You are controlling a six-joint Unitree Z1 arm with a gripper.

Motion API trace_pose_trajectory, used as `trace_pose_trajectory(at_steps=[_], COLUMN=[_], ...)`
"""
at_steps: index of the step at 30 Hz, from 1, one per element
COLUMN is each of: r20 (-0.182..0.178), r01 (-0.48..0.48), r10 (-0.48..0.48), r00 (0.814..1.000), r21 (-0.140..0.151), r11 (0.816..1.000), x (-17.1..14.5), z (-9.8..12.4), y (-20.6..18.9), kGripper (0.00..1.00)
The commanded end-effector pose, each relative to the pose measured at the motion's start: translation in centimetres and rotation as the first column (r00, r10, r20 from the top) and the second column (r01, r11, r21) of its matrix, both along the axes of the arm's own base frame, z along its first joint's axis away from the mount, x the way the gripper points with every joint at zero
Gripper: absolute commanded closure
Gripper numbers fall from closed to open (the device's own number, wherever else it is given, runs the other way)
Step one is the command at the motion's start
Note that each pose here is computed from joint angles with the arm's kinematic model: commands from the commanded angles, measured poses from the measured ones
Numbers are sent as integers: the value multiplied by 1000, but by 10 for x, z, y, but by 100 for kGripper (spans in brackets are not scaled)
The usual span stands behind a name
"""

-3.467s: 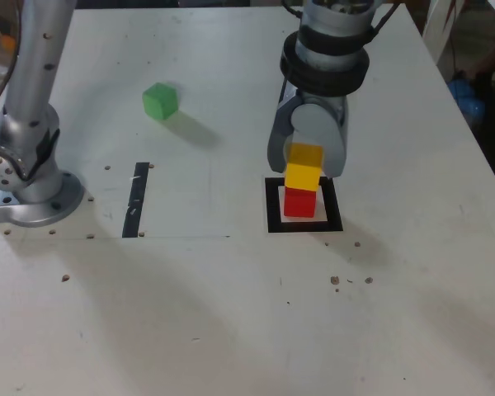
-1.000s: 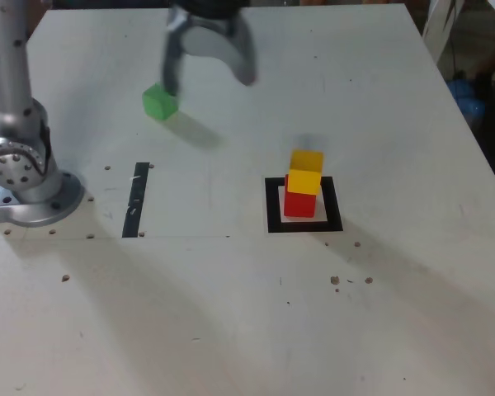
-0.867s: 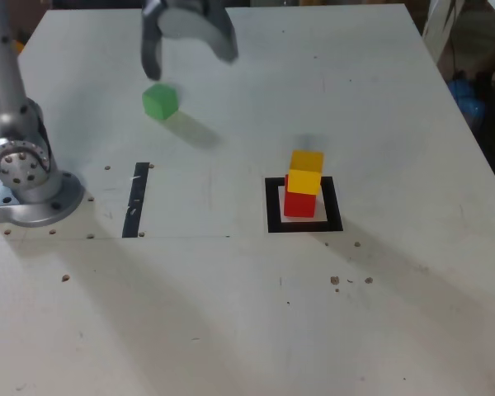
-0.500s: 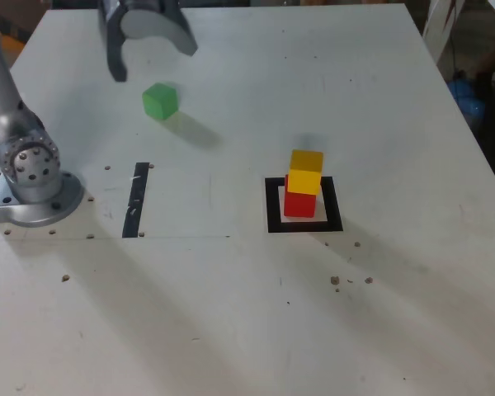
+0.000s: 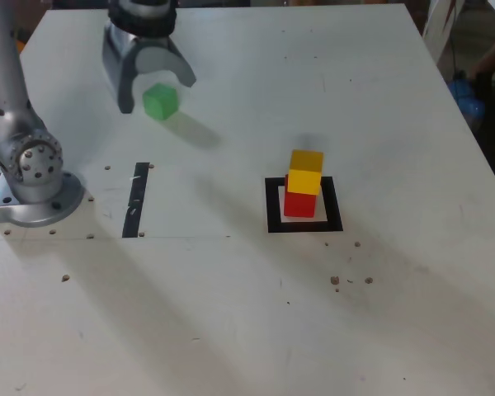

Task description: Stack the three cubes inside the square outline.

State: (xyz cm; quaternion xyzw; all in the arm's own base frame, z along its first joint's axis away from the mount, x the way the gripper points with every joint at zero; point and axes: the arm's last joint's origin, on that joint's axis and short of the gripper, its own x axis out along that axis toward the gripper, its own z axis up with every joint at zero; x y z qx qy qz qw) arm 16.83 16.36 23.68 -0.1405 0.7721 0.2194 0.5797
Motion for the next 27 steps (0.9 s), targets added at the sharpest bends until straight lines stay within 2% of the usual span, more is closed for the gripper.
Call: trace_pose_trajectory(at_steps=[1,5,8,16,19,23,27], r20=[-4,-2,-5,-47,-52,-56,-64], r01=[-9,-19,-21,-37,-35,-37,-43], r10=[9,19,22,35,33,35,40], r00=[1000,1000,1000,998,998,998,997], r21=[4,22,22,-25,-32,-35,-45], r11=[1000,1000,1000,999,999,999,998], x=[0,1,3,7,9,10,9], z=[-4,-7,-10,-30,-34,-33,-31], y=[6,14,17,35,40,42,41], kGripper=[0,0,0,0,1,8,22])
